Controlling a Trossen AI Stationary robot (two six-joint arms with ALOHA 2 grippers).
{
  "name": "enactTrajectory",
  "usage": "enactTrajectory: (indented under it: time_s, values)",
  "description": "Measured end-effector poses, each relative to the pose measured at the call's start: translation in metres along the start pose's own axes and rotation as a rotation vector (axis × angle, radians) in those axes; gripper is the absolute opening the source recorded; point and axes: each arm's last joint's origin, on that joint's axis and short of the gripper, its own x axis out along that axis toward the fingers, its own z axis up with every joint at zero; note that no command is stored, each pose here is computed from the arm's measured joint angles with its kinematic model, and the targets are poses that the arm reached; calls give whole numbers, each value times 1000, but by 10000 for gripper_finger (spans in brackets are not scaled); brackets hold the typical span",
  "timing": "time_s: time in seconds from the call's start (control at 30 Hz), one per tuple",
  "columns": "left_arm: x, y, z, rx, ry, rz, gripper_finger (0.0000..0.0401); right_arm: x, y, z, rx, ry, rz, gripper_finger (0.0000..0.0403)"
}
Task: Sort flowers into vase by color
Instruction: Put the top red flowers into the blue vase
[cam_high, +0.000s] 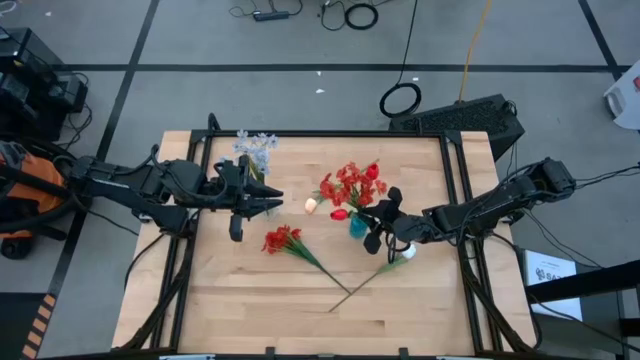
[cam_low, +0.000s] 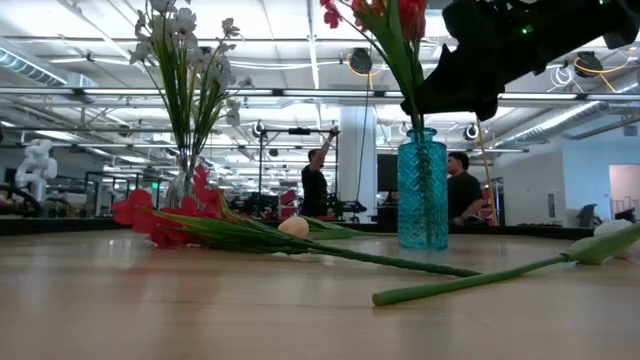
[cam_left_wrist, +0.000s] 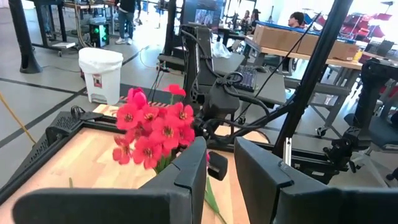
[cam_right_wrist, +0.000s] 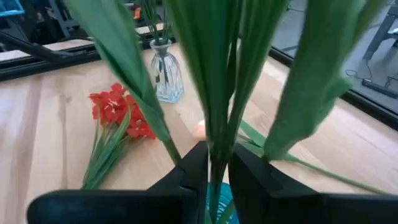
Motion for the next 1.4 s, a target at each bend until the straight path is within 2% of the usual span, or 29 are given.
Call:
enactTrajectory:
  time_s: [0.33,0.6,0.87,1.4]
  values:
    - [0,0,0,1,4,1,88,-9,-3,10,35,-24,37,61]
    - [0,0,0,1,4,1,88,-14,-4,11,56,2,76,98]
    - [0,0,0,1,3,1,88,-16,-2,10,52,64,201,131]
    - [0,0,0,1,3,1,88,-40,-18,22,53,66,198,128]
